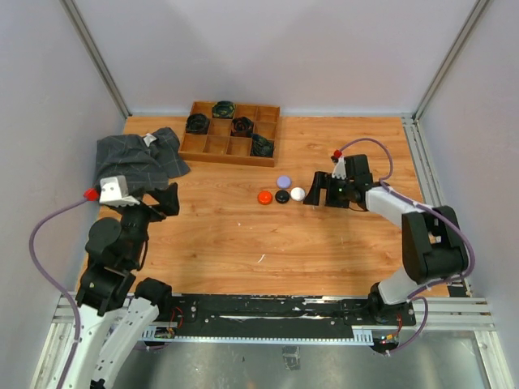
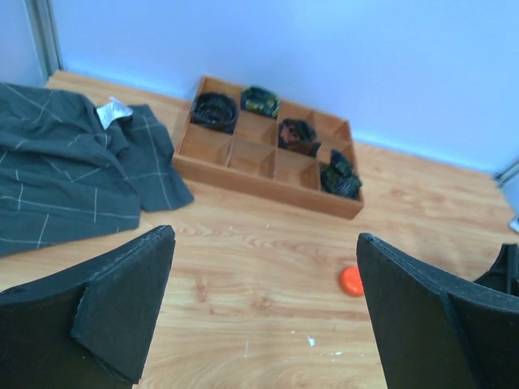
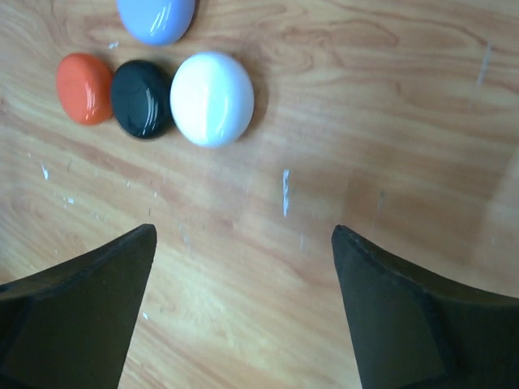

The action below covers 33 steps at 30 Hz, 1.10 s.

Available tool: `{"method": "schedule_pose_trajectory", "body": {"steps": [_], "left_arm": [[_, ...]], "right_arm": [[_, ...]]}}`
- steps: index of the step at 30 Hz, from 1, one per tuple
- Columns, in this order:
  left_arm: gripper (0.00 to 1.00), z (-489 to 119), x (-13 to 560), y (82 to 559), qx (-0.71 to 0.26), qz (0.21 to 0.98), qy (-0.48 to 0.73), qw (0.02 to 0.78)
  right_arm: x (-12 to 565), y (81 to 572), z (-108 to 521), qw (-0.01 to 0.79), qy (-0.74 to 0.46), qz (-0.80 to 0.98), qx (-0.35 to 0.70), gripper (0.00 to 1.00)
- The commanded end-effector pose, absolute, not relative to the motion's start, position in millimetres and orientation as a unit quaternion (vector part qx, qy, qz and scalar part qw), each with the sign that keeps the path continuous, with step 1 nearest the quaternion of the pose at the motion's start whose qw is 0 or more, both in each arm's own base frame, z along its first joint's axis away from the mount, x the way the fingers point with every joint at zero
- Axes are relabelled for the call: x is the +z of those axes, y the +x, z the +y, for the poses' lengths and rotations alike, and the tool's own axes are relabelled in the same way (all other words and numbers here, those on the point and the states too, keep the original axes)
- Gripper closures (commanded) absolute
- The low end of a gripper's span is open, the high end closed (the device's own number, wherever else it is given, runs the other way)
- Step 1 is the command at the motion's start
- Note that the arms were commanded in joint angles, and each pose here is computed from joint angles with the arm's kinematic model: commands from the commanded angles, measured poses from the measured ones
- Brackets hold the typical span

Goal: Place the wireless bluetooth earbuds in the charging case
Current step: Place the charging case at the center of the board, then reset both arms

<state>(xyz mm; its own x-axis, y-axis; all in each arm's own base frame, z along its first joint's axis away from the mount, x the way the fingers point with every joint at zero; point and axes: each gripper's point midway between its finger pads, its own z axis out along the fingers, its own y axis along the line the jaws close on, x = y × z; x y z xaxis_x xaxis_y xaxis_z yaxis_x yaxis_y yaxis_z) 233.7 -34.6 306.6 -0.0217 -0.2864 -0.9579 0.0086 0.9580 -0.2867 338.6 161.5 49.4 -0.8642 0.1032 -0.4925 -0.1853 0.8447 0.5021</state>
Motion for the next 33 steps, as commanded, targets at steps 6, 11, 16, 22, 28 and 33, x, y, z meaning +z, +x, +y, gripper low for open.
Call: {"method": "schedule_pose_trajectory", "body": {"steps": [6, 11, 16, 22, 28, 33], "left_arm": [[0.01, -25.2, 313.7, 186.9, -0.169, 0.656, -0.135, 0.723], [0.01, -25.3, 309.9, 177.2, -0.189, 0.652, -0.147, 0.720], [0.01, -25.5, 308.5, 172.0, -0.205, 0.645, -0.158, 0.719], [0.01, -28.7, 285.4, 179.7, -0.211, 0.657, -0.173, 0.703], [0.01, -26.1, 279.4, 182.6, -0.200, 0.663, -0.179, 0.699], [0.01, -25.6, 277.0, 183.7, -0.198, 0.664, -0.180, 0.698]], "right_arm": [[134.0, 286.7, 123.2, 0.364, -0.041, 0.903, 0.225, 0.01], [181.6, 253.6, 109.4, 0.446, -0.049, 0.866, 0.218, 0.01], [220.8, 225.4, 94.4, 0.531, -0.046, 0.820, 0.209, 0.02], [233.5, 212.2, 75.2, 0.606, -0.038, 0.775, 0.176, 0.01], [233.6, 210.8, 74.4, 0.633, -0.051, 0.752, 0.173, 0.01], [231.9, 212.4, 73.3, 0.636, -0.054, 0.752, 0.167, 0.01]]}}
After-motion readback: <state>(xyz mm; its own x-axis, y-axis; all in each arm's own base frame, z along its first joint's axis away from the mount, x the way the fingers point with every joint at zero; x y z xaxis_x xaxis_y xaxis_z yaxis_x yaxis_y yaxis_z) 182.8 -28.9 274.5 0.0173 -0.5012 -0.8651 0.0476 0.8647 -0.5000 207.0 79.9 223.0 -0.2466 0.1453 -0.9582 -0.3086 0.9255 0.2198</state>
